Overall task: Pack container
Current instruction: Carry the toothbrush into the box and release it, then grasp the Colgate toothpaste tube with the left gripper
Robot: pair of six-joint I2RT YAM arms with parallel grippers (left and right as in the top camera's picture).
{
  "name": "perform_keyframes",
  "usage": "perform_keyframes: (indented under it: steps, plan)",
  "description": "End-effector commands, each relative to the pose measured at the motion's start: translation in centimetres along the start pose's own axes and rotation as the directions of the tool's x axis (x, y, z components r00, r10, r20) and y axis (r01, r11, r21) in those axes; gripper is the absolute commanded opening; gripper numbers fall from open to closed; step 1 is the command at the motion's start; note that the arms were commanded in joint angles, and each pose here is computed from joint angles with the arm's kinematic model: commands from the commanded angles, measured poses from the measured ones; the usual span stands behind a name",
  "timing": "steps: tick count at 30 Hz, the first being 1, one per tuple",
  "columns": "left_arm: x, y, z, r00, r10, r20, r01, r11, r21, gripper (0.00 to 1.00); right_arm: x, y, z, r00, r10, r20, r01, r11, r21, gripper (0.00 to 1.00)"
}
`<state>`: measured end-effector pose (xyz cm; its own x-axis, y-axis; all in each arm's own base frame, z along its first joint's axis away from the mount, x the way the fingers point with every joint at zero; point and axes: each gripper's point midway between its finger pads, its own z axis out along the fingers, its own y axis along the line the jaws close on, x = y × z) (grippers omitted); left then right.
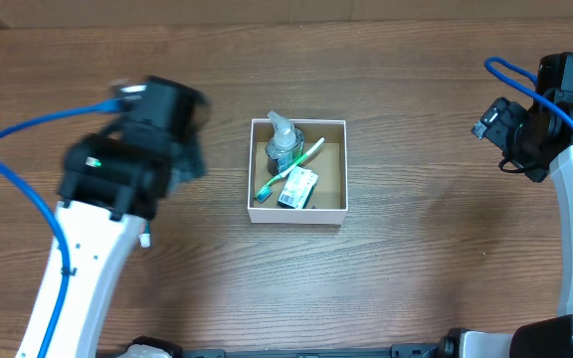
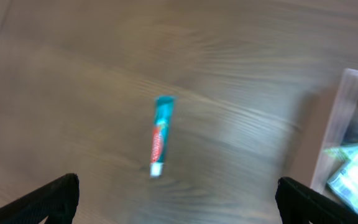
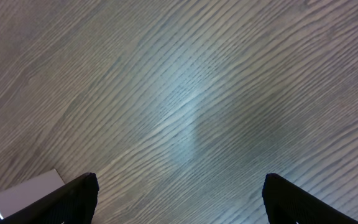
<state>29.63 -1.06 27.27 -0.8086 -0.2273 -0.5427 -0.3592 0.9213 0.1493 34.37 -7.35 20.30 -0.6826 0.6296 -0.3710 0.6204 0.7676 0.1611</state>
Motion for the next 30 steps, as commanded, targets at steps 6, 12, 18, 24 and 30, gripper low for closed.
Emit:
perform_keyframes:
  steps: [6, 12, 18, 24, 30]
  plan:
    - [4.1, 5.8, 10.4, 0.875, -0.404, -0.267, 0.398, 0.914, -0.079, 1.00, 0.0, 0.1, 0.0, 1.000, -0.007, 0.001, 0.007, 1.000, -0.003, 0.87]
    - [7.7, 5.4, 17.0, 0.845, -0.338, -0.415, 0.327, 0.940, -0.099, 1.00, 0.0, 0.1, 0.0, 1.000, -0.007, 0.001, 0.007, 1.000, -0.003, 0.87]
    - [10.2, 3.4, 22.6, 0.809, -0.220, -0.545, 0.228, 0.972, -0.052, 1.00, 0.0, 0.1, 0.0, 1.000, -0.007, 0.000, 0.007, 1.000, -0.002, 0.87]
    - [12.2, 2.6, 25.6, 0.777, -0.165, -0.608, 0.182, 0.983, -0.034, 1.00, 0.0, 0.1, 0.0, 1.000, -0.007, 0.000, 0.007, 1.000, -0.002, 0.87]
    - [13.1, 2.4, 26.4, 0.763, -0.140, -0.631, 0.158, 0.987, -0.027, 0.94, 0.0, 0.1, 0.0, 1.000, -0.007, 0.001, 0.007, 1.000, -0.002, 0.87]
